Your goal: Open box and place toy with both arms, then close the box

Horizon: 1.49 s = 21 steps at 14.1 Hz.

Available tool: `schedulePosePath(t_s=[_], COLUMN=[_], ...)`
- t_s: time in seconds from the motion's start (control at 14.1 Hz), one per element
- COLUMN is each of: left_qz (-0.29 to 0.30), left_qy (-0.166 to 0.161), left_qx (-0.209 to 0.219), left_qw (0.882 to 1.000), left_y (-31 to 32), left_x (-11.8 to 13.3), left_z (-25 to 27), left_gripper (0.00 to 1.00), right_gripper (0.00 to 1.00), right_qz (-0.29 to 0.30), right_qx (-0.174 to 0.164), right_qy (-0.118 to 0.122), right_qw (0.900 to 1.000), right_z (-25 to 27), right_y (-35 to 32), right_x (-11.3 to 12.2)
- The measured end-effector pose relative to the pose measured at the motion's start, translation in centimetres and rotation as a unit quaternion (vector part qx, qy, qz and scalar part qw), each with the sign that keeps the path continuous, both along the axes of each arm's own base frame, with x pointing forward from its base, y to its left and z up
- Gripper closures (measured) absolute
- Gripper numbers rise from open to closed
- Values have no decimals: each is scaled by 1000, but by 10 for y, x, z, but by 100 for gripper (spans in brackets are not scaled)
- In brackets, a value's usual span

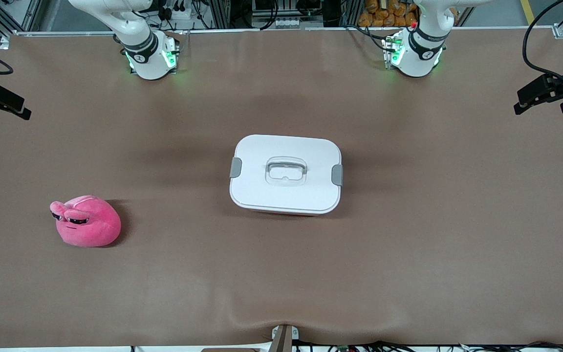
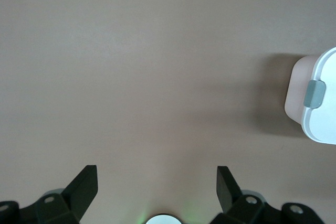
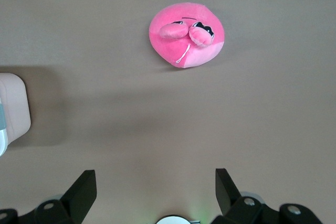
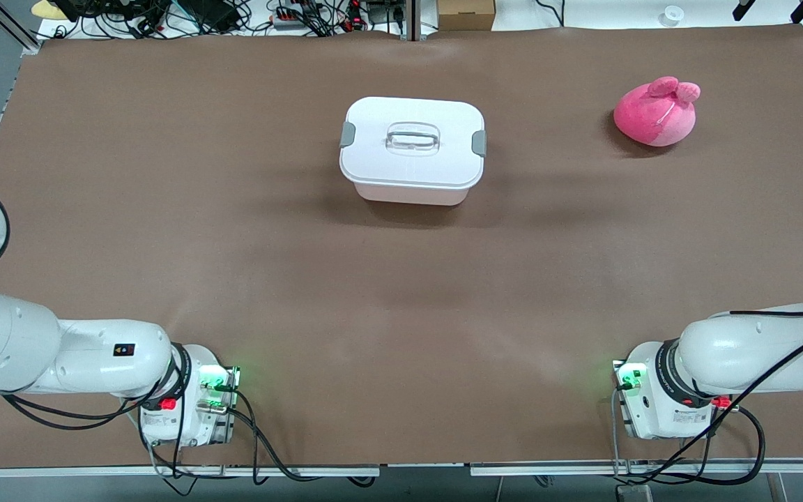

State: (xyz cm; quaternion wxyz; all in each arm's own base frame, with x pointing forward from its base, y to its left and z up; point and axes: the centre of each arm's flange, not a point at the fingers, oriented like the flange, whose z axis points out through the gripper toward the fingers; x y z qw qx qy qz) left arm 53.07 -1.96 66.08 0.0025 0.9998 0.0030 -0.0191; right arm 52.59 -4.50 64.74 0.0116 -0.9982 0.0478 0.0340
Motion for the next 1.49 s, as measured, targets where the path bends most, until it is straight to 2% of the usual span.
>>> schedulePosePath(t_s=[0.5,1.07,1.49], left_qz=[0,0,13], left_qy=[2,21,41], left_qx=[0,0,-7], left_qw=[1000,1000,999], left_y=[0,1,-7], left_x=[1,9,20], left_z=[-2,-18,-38], left_gripper=[0,0,0], right_gripper=[0,0,0], right_qz=[0,0,0], right_qx=[0,0,0], right_qy=[0,0,13], right_qw=[1000,1000,1000], right_z=[0,0,-16], right_y=[0,0,0], right_x=[0,0,10])
